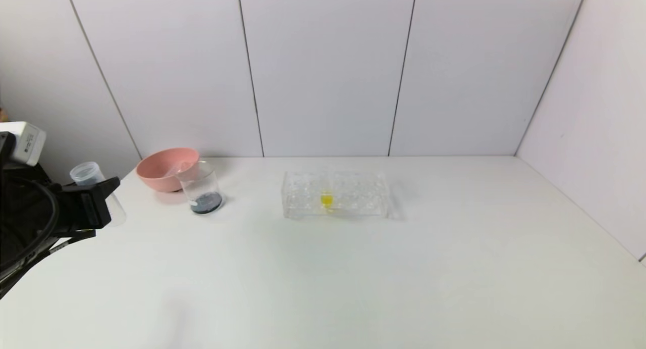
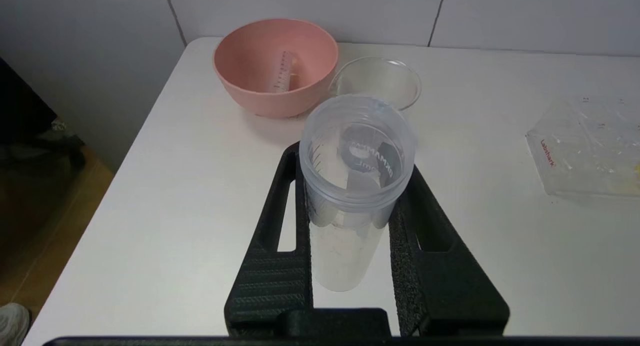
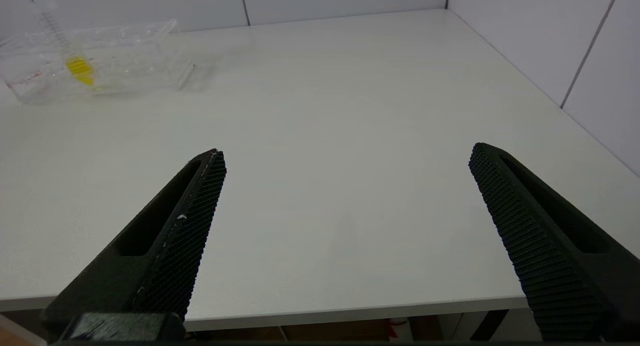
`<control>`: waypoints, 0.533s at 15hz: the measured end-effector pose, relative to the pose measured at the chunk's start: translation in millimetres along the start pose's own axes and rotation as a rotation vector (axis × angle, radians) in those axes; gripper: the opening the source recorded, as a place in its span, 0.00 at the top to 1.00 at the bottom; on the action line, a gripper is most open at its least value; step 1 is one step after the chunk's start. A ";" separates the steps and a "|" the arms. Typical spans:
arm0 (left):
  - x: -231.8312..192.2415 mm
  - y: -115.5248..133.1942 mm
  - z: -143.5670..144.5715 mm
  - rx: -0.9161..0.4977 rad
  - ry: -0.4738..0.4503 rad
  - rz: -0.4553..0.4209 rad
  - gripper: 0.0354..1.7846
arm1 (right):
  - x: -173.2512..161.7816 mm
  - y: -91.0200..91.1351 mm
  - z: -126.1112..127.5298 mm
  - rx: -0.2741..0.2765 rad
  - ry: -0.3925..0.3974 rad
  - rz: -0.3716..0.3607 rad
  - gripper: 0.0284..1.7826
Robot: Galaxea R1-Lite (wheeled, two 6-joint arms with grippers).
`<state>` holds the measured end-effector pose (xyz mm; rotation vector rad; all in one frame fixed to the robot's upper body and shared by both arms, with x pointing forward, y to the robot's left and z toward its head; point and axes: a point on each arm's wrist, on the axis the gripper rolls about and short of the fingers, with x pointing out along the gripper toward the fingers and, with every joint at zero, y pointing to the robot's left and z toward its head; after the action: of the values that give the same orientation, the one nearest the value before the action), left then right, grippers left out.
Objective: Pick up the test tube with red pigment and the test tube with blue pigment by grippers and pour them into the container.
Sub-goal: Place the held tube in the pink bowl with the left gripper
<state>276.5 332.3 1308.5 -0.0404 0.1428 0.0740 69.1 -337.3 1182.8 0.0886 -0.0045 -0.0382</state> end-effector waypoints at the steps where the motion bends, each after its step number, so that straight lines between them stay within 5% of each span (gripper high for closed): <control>1: 2.2 2.6 0.2 -0.004 0.002 0.013 0.76 | 0.0 0.0 0.0 0.000 0.000 0.000 0.00; 8: 90.6 14.4 18.1 -0.010 -0.070 0.077 0.76 | 0.0 0.0 0.0 0.000 0.000 0.000 0.00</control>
<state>367.4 353.8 1312.9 -0.0424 0.0736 0.1528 69.1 -337.3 1182.8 0.0886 -0.0045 -0.0382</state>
